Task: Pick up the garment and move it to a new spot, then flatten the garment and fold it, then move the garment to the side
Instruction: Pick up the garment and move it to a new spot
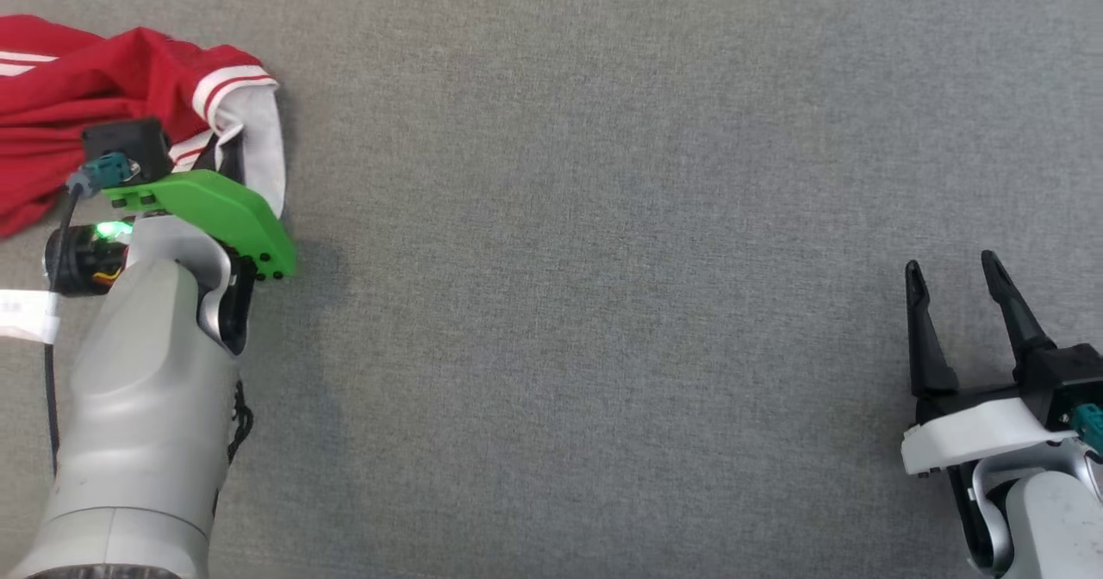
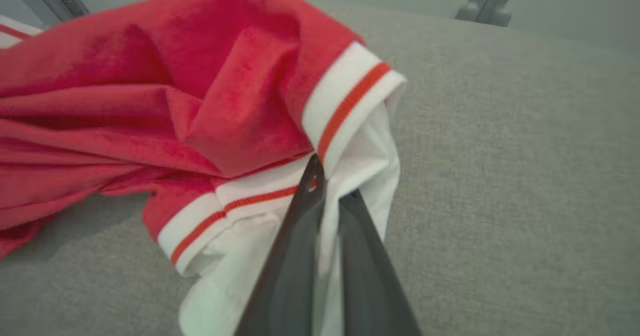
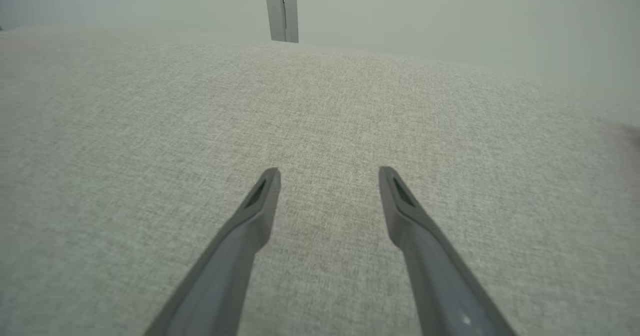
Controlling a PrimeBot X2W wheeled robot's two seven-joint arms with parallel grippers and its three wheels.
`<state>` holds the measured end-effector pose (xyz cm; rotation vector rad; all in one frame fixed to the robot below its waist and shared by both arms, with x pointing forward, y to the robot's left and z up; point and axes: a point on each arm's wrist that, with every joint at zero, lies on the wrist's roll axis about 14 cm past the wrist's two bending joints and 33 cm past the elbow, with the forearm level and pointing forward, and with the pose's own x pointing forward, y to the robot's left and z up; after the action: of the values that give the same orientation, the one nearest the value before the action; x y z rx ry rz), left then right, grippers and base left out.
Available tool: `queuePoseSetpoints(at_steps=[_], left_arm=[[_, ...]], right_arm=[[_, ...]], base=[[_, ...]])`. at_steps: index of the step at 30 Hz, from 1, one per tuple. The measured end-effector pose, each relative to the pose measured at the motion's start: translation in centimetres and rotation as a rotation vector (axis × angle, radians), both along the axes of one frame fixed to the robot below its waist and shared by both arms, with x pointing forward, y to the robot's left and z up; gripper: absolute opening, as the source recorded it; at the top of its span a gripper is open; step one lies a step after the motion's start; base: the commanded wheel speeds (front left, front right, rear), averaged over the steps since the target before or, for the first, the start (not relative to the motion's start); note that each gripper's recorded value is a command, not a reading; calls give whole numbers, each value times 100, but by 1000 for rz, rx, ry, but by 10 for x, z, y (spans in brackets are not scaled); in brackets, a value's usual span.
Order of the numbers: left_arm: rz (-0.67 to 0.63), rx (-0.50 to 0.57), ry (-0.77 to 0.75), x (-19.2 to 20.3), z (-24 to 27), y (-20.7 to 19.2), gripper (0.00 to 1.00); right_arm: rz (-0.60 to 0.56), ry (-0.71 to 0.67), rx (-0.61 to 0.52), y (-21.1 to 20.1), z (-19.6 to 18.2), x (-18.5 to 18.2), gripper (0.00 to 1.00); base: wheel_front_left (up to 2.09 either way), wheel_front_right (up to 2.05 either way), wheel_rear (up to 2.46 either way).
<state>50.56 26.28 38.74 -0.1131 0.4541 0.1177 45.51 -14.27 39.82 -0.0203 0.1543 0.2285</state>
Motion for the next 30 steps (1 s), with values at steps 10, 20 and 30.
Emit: queuePoseSetpoints(at_steps=[10,20,30], left_arm=[[-176,-53,-383,3,134,-62,0],[-536,-211,-672,-78,283,-186,0],[-775,-475,-613,-125,313,-263,0]], right_arm=[[-39,-69,34,-1,43,-31,100],[-168,-129,34,-42,72,-73,100],[-316,-163,54,-87,85,-104,100]], base=[[0,0,0],[0,0,0],[0,0,0]])
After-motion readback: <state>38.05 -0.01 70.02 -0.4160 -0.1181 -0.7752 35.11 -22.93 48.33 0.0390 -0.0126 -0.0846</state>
